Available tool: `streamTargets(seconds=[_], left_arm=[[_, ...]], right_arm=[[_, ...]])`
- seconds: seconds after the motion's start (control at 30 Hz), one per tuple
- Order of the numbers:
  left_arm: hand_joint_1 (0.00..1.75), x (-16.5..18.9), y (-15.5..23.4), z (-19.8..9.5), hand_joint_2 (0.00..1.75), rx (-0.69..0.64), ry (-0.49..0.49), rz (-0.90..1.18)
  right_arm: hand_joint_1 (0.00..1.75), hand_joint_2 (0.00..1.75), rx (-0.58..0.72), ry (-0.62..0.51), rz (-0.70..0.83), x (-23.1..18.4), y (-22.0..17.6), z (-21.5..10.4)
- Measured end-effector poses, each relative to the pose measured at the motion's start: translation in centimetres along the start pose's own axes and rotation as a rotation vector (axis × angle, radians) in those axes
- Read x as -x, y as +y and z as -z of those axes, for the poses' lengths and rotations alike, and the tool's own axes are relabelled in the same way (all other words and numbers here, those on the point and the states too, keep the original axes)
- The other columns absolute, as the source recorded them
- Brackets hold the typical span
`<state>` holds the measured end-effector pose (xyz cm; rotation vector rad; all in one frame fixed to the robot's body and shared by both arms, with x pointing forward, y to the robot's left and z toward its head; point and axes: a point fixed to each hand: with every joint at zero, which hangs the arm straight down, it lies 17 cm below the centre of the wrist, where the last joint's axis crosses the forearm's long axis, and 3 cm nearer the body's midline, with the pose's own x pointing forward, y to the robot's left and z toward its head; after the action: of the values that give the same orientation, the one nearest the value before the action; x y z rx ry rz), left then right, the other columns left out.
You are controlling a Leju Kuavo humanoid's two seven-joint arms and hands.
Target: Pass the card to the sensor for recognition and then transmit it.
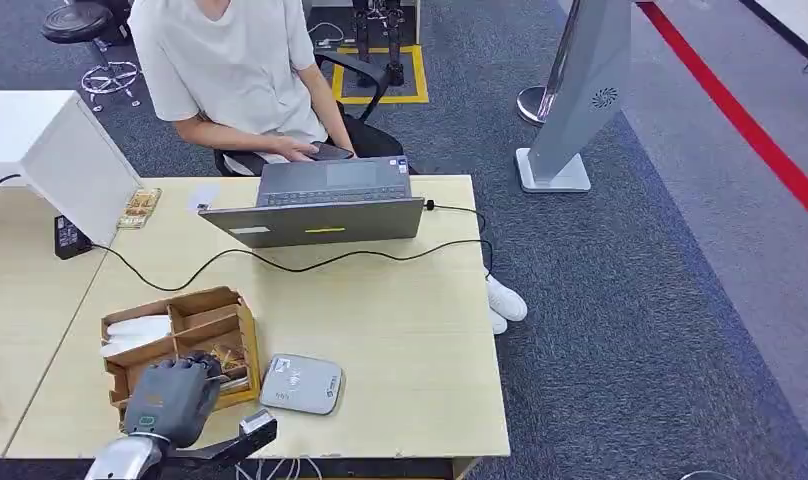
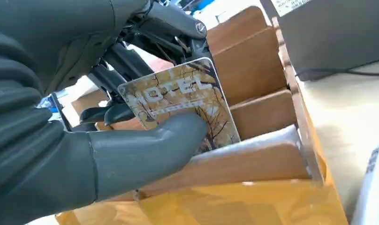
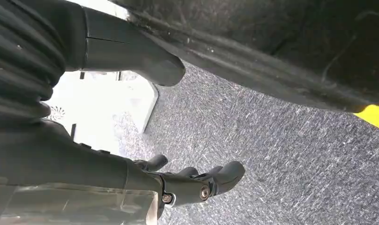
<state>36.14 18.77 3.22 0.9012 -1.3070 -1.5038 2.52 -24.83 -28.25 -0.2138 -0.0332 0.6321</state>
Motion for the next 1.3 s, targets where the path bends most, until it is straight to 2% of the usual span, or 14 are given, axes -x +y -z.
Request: streamTargets(seconds=[0.23,0.5,0.6,0.67,0.8,0.97,1.13,1.3], left_arm=[[1.75,-1.4,5.6,-0.2,1.75,-0.145,-0.078,0.04],[1.75,-3.1,13.9,-2.9,1.75,-0.346,-0.242,0.157],[1.75,-3.7,17.3,-3.3,1.75,-0.434,-0.268,0.158],[1.75,-3.7,20.1,-2.7,1.75,-0.5,-0.243,0.158],[1.75,-3.5,27.0,-0.2,1.75,-0.653,-0.134,0.131],[1.75,-2.3,32.4,3.6,1.75,-0.761,-0.059,0.14],[1.75,0.7,34.0,7.8,1.75,-0.775,0.027,0.196],[1.75,4.1,33.1,11.8,1.75,-0.707,0.114,0.204]], right_arm=[[0.0,1.75,-0.002,-0.002,0.021,0.0,0.0,0.0],[0.0,1.75,-0.001,0.003,0.048,0.2,0.0,0.0],[0.0,1.75,-0.001,-0.002,0.044,0.1,0.0,0.0],[0.0,1.75,0.002,-0.007,0.031,0.1,0.0,0.0],[0.0,1.75,0.009,-0.033,-0.039,-0.3,-0.1,0.0],[0.0,1.75,0.011,-0.054,-0.104,-0.7,-0.1,0.0],[0.0,1.75,0.003,-0.067,-0.143,-1.0,-0.1,0.0],[0.0,1.75,-0.005,-0.067,-0.15,-1.0,0.0,-0.1]])
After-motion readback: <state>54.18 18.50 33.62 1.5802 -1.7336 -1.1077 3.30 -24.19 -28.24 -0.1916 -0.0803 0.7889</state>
